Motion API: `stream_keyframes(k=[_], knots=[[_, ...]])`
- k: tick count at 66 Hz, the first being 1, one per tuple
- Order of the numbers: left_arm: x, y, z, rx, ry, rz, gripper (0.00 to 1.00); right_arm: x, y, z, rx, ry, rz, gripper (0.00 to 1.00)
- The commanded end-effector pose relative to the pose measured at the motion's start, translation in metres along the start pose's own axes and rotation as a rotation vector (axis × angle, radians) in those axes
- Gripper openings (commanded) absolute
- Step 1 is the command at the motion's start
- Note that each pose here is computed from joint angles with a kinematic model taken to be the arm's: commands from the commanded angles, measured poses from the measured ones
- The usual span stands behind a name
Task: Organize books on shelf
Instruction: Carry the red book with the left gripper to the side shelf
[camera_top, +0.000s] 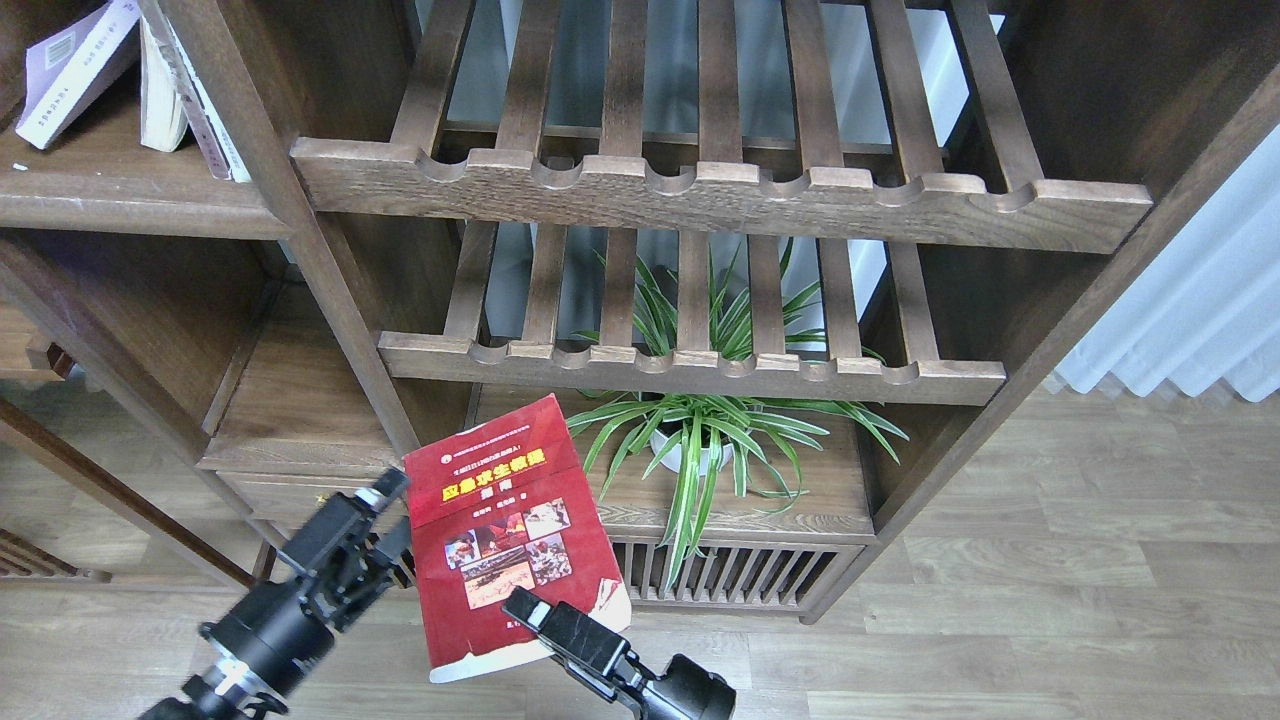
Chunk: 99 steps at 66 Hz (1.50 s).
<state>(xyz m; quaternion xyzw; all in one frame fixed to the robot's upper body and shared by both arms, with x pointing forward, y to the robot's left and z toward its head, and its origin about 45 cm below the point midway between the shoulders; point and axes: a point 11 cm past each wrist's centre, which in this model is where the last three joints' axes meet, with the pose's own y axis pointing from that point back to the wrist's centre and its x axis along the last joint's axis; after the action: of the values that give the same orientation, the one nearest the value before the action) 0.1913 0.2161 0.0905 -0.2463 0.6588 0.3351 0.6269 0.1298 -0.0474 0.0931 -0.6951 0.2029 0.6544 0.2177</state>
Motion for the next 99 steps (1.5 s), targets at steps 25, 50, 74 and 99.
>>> stream_keyframes(k=[25,50,74,99], knots=[[-0.002,-0.013,-0.01,0.004,0.004,-0.01,0.09,-0.001,0.0,0.0,0.0,0.0,-0.004,0.08],[-0.009,0.0,0.028,-0.055,-0.067,0.001,0.06,-0.001,-0.001,0.005,-0.05,0.103,0.001,1.0],[-0.051,0.06,0.119,-0.19,-0.314,0.054,0.07,0.0,0.0,-0.026,0.03,0.136,0.007,1.0],[-0.15,0.111,0.214,-0.346,-0.641,0.049,0.07,-0.001,0.001,-0.031,0.045,0.136,0.007,1.0]])
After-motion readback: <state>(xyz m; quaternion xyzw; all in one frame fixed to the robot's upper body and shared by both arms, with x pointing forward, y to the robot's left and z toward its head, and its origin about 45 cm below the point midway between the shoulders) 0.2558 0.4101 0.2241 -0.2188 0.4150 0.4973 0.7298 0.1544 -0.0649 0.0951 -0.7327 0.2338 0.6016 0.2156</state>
